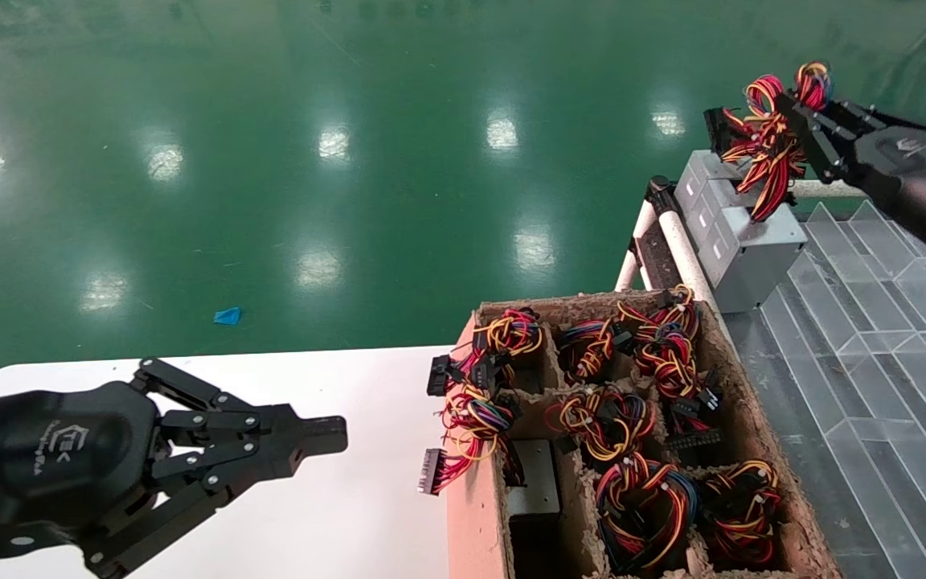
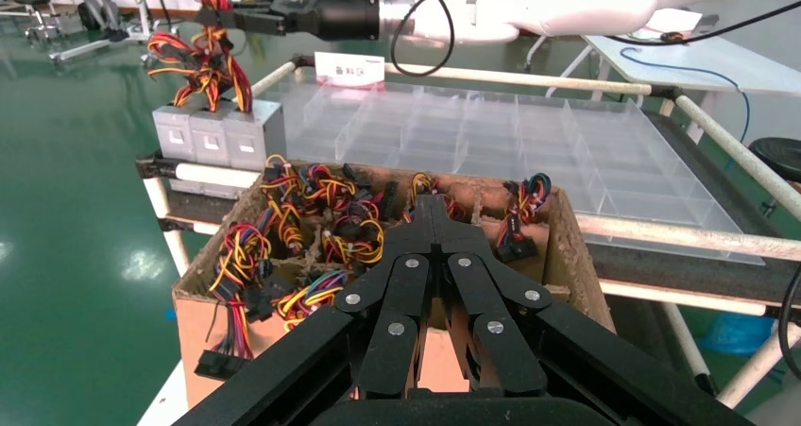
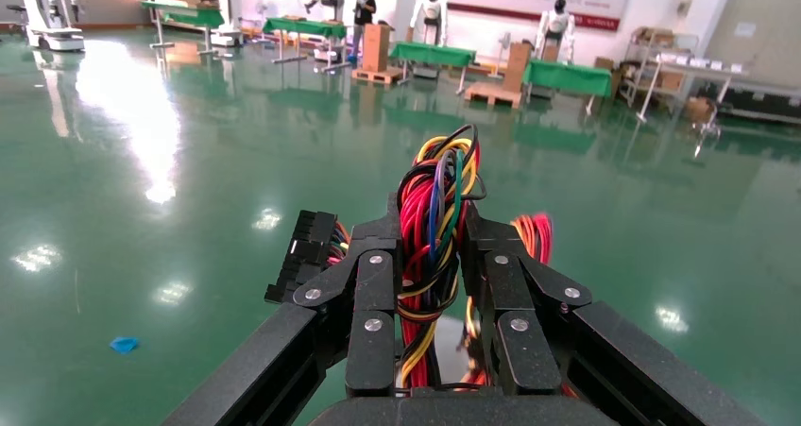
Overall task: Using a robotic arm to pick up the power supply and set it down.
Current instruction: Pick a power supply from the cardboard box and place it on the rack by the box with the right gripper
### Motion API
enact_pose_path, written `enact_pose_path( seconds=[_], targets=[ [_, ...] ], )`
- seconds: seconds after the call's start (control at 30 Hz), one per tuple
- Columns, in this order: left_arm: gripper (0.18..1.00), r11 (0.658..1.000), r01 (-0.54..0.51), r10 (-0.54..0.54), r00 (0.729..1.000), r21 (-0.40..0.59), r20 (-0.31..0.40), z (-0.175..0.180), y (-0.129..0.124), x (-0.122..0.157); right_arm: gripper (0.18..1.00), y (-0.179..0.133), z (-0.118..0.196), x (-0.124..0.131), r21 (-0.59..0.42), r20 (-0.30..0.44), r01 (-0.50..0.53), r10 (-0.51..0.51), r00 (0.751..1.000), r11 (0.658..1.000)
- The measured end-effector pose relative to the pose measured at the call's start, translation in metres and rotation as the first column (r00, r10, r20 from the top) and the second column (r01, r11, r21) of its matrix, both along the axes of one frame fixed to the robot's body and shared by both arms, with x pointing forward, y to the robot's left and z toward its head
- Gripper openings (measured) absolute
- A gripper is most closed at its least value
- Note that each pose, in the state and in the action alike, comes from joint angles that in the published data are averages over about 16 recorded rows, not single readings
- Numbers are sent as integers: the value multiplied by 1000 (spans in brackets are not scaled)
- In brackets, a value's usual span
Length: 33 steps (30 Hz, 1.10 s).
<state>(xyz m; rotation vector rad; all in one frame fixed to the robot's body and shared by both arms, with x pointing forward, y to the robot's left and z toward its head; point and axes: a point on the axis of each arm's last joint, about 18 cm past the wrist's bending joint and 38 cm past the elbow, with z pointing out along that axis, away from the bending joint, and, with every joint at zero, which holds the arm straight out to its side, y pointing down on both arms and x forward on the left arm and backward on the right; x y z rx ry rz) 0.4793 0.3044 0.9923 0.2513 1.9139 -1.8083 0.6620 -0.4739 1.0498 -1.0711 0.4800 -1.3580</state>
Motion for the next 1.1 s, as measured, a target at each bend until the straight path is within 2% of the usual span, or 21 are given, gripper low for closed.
enact_pose_path(
  seconds=[0.33, 0.7, 0.9, 1.1],
  targets=[
    [191, 1000, 0, 0, 1000, 0, 0, 0, 0, 0, 292, -4, -8, 3, 13, -31, 6, -6, 999, 1000],
    [191, 1000, 0, 0, 1000, 0, 0, 0, 0, 0, 306, -7, 0, -4, 5, -16, -8, 9, 1000, 1000],
    [191, 1000, 0, 0, 1000, 0, 0, 0, 0, 0, 351, -5, 8, -9, -20, 16, -22, 22, 1000, 1000],
    [191, 1000, 0, 0, 1000, 0, 0, 0, 0, 0, 433, 4, 21, -15, -73, 59, -46, 50, 997, 996]
  ],
)
